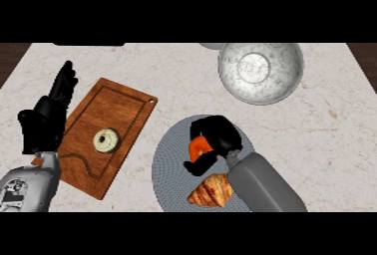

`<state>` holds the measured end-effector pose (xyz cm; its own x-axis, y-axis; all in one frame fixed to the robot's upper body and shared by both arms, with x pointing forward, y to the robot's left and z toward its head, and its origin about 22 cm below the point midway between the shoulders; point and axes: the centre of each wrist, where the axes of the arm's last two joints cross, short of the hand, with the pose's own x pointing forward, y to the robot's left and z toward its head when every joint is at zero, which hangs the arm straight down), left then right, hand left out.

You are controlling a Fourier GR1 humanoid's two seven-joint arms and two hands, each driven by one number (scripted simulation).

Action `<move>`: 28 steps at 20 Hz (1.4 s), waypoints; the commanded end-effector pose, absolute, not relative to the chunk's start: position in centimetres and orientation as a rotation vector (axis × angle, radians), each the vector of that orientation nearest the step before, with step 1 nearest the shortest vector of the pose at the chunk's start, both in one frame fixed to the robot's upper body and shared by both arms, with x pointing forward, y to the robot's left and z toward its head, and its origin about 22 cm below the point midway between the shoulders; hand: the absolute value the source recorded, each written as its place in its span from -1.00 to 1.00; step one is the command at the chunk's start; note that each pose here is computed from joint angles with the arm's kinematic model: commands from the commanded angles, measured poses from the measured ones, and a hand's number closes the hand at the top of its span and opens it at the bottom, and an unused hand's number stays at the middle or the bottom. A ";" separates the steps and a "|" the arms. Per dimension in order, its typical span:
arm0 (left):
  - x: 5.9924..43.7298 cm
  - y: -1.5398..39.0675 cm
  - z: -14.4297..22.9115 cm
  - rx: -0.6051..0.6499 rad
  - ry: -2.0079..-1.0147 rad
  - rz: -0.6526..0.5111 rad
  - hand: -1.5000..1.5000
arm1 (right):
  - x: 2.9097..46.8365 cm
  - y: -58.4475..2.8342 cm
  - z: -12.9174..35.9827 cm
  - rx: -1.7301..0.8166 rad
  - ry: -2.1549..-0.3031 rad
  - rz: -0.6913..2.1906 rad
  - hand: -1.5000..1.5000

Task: Pick the squash from the placemat and place it in the bowl

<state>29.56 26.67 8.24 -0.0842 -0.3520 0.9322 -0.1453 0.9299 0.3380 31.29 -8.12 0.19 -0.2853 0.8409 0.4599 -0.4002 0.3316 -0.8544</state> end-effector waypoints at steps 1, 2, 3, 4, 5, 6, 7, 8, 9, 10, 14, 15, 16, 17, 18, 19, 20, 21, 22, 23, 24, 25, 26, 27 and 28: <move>29.8 25.1 7.3 0.351 -1.667 -0.202 0.00 | 27.6 -4.3 -2.4 -0.614 -1.513 1.435 1.00; 30.2 25.0 8.9 0.319 -1.674 -0.224 0.00 | 27.3 -3.5 -2.2 -0.687 -1.545 1.482 1.00; 30.3 24.8 8.4 0.329 -1.674 -0.223 0.00 | 27.3 -3.1 -2.4 -0.760 -1.558 1.535 1.00; 30.0 24.8 8.0 0.329 -1.663 -0.229 0.00 | 25.6 -2.7 -3.3 -0.781 -1.608 1.515 1.00; 30.1 24.9 7.9 0.321 -1.672 -0.228 0.00 | 24.7 -2.4 -4.0 -0.787 -1.616 1.509 1.00; 30.5 24.7 8.3 0.307 -1.673 -0.222 0.00 | 23.6 -2.0 -4.2 -0.788 -1.667 1.461 1.00; 30.5 25.2 8.5 0.328 -1.675 -0.216 0.00 | 22.4 -1.7 -4.8 -0.795 -1.676 1.429 1.00; 30.5 24.2 8.6 0.314 -1.699 -0.219 0.00 | 21.0 -1.2 -4.5 -0.738 -1.738 1.355 1.00; 30.4 24.2 8.2 0.319 -1.672 -0.214 0.00 | 20.9 -1.3 -4.7 -0.743 -1.799 1.276 1.00; 30.5 25.2 8.0 0.339 -1.673 -0.209 0.00 | 19.4 -0.8 -4.4 -0.705 -1.862 1.212 1.00; 30.3 25.4 8.7 0.358 -1.672 -0.207 0.00 | 17.1 0.1 -4.1 -0.706 -2.034 1.014 1.00; 30.1 25.4 7.6 0.361 -1.654 -0.181 0.00 | 16.5 0.4 -3.7 -0.706 -2.065 0.960 1.00; 30.2 24.6 7.3 0.372 -1.653 -0.187 0.00 | 17.4 0.4 -3.8 -0.753 -2.076 0.932 1.00; 30.2 25.8 7.3 0.374 -1.645 -0.189 0.00 | 17.0 0.5 -3.4 -0.773 -2.081 0.868 1.00; 29.8 26.0 6.9 0.364 -1.622 -0.180 0.00 | 16.3 0.2 -4.3 -0.783 -2.075 0.839 1.00; 29.4 27.2 8.5 0.370 -1.641 -0.192 0.00 | 16.6 0.4 -3.2 -0.854 -2.073 0.812 1.00; 30.0 26.4 8.3 0.384 -1.646 -0.172 0.00 | 16.8 0.1 -3.9 -0.886 -2.083 0.785 1.00; 29.2 24.8 9.2 0.364 -1.631 -0.183 0.00 | 17.2 0.6 -2.1 -0.927 -2.062 0.778 1.00; 29.3 26.4 7.9 0.377 -1.651 -0.169 0.00 | 17.4 0.2 -3.3 -0.934 -2.096 0.730 1.00; 28.7 25.1 8.1 0.368 -1.651 -0.187 0.00 | 19.2 0.3 -2.3 -0.953 -2.074 0.711 1.00; 29.8 26.3 7.5 0.395 -1.656 -0.189 0.00 | 19.2 0.7 -1.3 -0.949 -2.095 0.677 1.00; 28.7 27.7 7.1 0.401 -1.647 -0.158 0.00 | 18.9 0.5 -1.1 -0.946 -2.102 0.632 1.00; 28.5 27.5 9.6 0.390 -1.662 -0.174 0.00 | 19.4 0.6 -0.8 -0.966 -2.097 0.625 1.00; 29.3 25.6 8.7 0.371 -1.642 -0.169 0.00 | 20.2 1.0 0.6 -0.932 -2.110 0.584 1.00; 28.7 26.7 7.2 0.402 -1.660 -0.168 0.00 | 22.0 0.4 1.0 -0.974 -2.119 0.551 1.00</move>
